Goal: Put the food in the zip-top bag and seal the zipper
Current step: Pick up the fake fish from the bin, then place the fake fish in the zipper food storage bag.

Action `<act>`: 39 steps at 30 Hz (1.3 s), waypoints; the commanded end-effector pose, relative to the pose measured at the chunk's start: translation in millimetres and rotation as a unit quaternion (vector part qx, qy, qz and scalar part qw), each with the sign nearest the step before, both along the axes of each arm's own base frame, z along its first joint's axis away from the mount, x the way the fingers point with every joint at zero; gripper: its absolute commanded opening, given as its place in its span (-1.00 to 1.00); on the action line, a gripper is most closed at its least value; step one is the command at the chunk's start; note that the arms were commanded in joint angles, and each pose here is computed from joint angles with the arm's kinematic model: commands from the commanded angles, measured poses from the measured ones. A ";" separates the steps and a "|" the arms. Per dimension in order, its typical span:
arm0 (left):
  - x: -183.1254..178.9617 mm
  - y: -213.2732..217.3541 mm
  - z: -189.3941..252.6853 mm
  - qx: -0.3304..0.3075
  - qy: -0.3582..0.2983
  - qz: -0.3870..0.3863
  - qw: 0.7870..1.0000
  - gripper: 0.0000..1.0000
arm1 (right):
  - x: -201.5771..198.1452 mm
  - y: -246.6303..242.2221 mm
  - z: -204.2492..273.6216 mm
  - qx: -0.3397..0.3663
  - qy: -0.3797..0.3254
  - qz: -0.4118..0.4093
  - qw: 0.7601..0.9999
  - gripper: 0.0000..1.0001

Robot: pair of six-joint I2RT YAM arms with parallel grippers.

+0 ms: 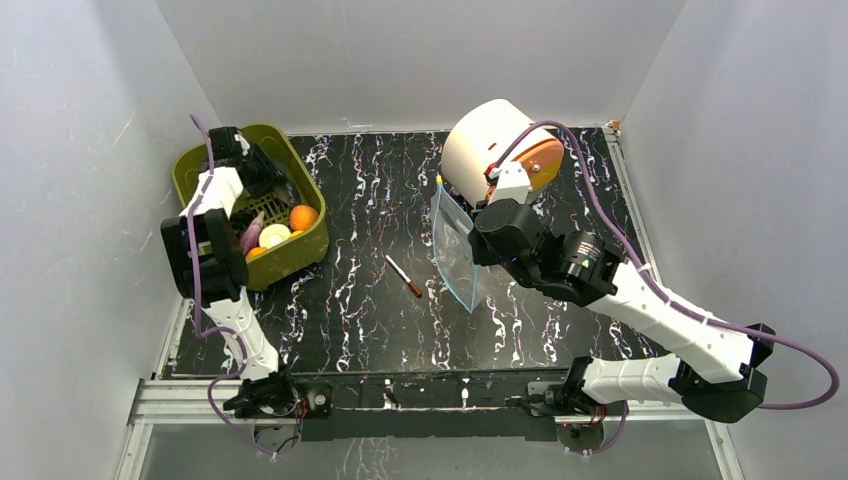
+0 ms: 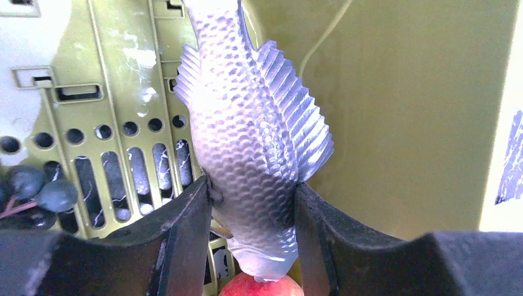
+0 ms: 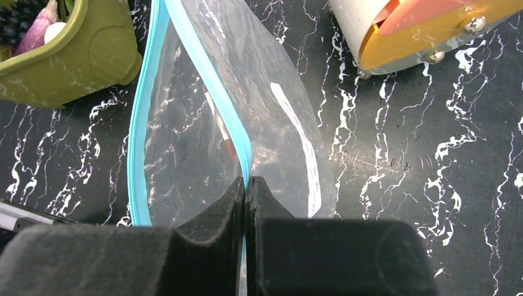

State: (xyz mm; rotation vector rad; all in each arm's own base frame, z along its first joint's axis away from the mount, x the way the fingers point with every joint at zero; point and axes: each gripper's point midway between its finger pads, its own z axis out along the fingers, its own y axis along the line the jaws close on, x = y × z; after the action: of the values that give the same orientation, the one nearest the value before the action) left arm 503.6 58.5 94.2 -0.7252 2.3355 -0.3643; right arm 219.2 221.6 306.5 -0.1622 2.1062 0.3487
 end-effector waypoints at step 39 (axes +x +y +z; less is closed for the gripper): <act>-149.9 -168.9 250.0 -0.049 -0.353 -0.243 0.902 -0.89 | 2.2 31.8 -3.1 0.130 0.012 -0.012 0.991 -1.00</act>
State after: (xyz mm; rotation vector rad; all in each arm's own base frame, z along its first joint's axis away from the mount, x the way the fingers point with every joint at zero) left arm 376.6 -89.0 326.8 -0.0537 1.8066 -0.6858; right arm 214.8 252.3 284.3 -0.0474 2.1400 0.5478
